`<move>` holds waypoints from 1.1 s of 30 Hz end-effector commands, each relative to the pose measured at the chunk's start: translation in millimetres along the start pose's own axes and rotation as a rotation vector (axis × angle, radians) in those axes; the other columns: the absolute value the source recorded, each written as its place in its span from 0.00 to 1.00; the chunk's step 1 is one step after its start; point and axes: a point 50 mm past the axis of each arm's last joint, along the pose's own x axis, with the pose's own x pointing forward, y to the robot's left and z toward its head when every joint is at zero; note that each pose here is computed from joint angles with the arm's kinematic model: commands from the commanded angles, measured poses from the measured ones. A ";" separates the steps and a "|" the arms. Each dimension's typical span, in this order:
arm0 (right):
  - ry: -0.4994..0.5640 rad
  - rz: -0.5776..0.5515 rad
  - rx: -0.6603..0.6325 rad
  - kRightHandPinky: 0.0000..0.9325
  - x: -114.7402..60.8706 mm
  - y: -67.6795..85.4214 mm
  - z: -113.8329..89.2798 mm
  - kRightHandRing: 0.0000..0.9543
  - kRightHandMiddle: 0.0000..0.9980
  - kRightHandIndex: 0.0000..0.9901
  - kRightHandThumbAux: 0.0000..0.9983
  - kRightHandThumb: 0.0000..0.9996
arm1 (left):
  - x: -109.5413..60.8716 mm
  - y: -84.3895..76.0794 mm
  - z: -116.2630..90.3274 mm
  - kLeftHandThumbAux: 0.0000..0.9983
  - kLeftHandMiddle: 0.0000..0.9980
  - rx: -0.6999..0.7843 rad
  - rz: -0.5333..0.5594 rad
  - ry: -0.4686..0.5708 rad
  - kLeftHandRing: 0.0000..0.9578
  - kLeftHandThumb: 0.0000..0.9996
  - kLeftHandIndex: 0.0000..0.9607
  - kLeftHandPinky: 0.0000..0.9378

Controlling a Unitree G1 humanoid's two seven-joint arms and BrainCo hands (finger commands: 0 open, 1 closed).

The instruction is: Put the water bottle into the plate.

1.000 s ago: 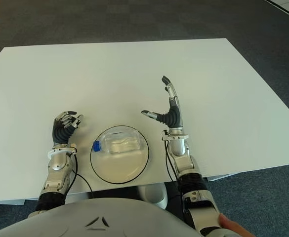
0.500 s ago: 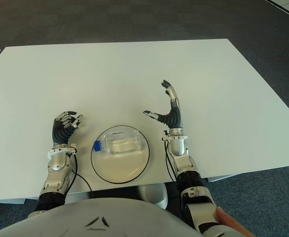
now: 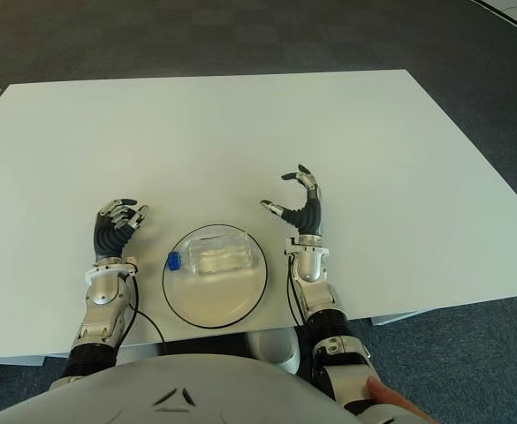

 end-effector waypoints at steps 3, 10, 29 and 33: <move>0.070 -0.004 0.034 0.47 0.0 1.1 -6.6 0.47 0.47 0.42 0.75 0.69 | -1.0 -0.7 -4.1 0.71 0.64 0.002 -0.001 0.028 0.65 0.71 0.45 0.63; 0.113 0.013 0.040 0.49 0.3 2.2 -9.8 0.50 0.50 0.42 0.74 0.70 | -1.2 -0.5 -4.0 0.71 0.65 0.006 -0.004 0.028 0.65 0.71 0.45 0.63; 0.204 0.049 0.042 0.45 0.8 2.6 -15.9 0.49 0.51 0.43 0.74 0.70 | -1.3 -0.8 -2.8 0.71 0.65 0.015 -0.001 0.014 0.66 0.71 0.45 0.64; 0.226 0.055 0.037 0.45 0.7 2.7 -16.9 0.49 0.51 0.43 0.73 0.70 | -1.1 -0.8 -2.6 0.71 0.65 0.015 0.000 0.015 0.66 0.71 0.45 0.64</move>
